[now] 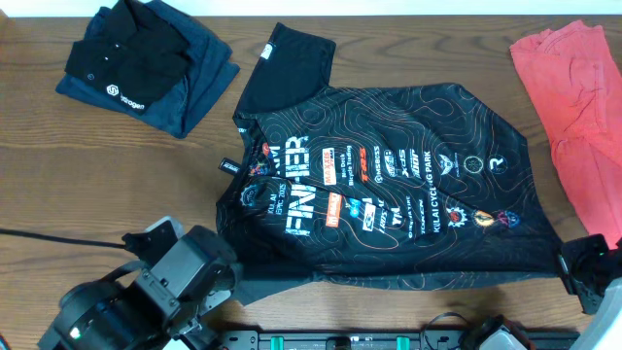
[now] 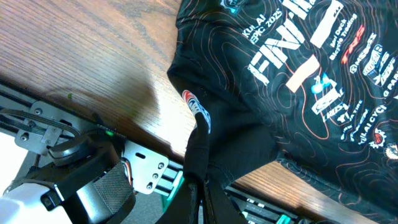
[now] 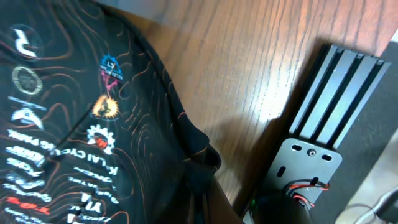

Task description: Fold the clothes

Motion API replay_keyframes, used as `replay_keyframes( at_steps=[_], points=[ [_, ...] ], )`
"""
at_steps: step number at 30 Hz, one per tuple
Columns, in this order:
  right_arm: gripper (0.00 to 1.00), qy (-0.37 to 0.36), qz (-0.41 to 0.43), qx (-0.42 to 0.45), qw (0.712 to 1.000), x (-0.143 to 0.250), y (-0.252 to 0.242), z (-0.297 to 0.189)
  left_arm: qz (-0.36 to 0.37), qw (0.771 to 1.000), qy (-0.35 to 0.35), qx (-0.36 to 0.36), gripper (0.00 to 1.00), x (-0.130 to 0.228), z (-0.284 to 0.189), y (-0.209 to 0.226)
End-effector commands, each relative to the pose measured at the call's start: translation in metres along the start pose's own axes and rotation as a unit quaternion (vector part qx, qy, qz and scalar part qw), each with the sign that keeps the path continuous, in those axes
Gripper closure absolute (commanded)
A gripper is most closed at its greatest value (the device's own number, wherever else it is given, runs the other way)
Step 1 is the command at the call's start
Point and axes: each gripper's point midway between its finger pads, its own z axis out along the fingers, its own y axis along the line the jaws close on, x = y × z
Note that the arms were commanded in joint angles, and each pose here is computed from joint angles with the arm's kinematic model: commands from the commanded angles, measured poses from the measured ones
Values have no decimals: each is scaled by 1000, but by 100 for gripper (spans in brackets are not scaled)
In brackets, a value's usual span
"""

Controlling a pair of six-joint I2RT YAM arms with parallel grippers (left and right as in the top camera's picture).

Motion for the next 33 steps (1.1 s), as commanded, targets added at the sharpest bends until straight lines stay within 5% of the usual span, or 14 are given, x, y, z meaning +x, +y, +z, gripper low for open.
replay_keyframes(
  at_steps=[1, 11, 20, 33],
  points=[
    [98, -38, -2, -8, 999, -8, 0, -22, 5, 1000, 3, -28, 94, 2, -5, 17],
    [98, -66, -4, -23, 998, -11, 2, -37, -8, 995, -83, -51, 94, -28, -6, 20],
    [98, -80, -4, -31, 996, -21, 8, -36, -3, 991, -131, -15, 94, -52, 3, -27],
    [98, -54, 26, -26, 998, -42, 22, -13, 11, 973, -222, -58, 94, -91, 23, -66]
  ],
)
